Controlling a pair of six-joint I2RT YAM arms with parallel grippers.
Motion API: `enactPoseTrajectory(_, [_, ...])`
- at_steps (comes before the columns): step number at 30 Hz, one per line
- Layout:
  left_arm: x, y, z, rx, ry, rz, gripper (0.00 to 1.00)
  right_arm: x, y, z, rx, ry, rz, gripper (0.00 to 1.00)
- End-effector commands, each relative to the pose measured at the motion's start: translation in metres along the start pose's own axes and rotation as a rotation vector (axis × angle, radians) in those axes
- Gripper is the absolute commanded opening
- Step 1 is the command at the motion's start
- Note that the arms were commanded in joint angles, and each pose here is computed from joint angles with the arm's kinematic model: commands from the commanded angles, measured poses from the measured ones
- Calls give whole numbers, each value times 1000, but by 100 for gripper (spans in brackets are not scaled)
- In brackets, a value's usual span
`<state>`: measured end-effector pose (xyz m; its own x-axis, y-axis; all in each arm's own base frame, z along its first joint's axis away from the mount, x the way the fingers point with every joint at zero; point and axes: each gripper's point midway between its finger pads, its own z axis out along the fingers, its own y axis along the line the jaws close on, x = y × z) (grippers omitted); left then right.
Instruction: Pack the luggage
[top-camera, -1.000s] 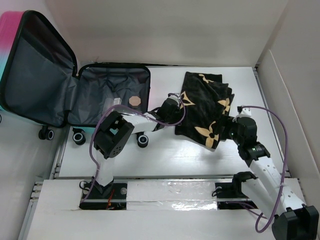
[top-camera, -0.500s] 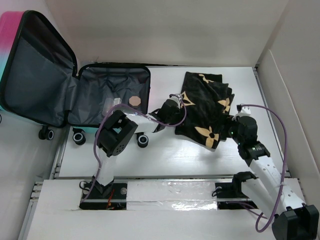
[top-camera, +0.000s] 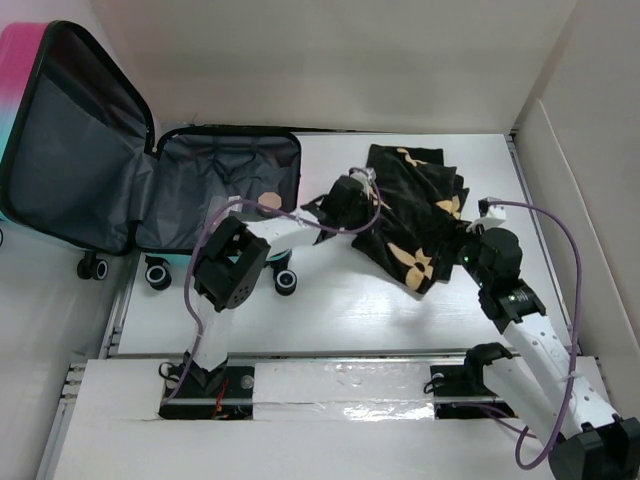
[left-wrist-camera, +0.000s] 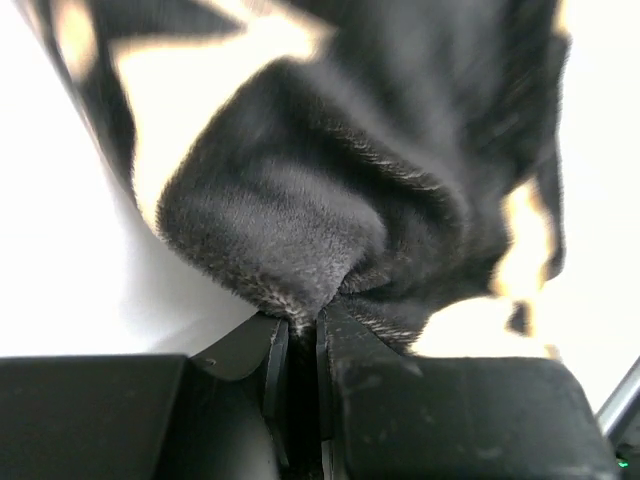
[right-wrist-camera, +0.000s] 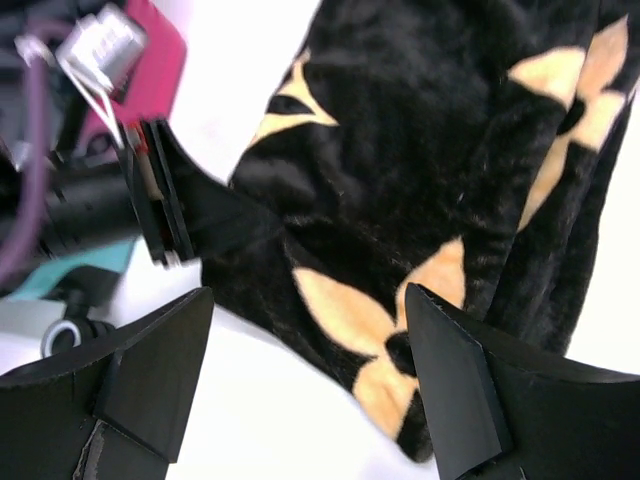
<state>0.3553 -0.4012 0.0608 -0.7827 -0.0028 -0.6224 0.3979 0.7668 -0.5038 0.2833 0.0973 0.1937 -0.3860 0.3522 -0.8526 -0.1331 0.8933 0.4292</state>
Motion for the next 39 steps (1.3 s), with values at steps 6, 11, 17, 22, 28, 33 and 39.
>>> enactPoseTrajectory(6, [-200, -67, -100, 165, -175, 262, 0, -69, 33, -15, -92, -222, 21, 82])
enactPoseTrajectory(11, [-274, -47, -167, 77, -284, 284, 0, -74, 35, -19, -97, -240, 21, 82])
enactPoseTrajectory(17, [-305, 36, -251, -30, -425, 189, 0, -75, 39, -24, -124, -254, -4, 83])
enactPoseTrajectory(22, [-298, 161, -306, -241, -463, 46, 0, -73, 43, -27, -153, -253, -10, 83])
enactPoseTrajectory(28, [-277, 267, -366, -378, -602, -219, 0, -69, 42, -26, -154, -244, -18, 83])
enactPoseTrajectory(33, [-267, 297, -416, -638, -719, -300, 0, -66, 45, -23, -174, -236, -23, 83])
enactPoseTrajectory(39, [-262, 319, -435, -753, -770, -360, 0, -64, 44, -22, -175, -232, -22, 83])
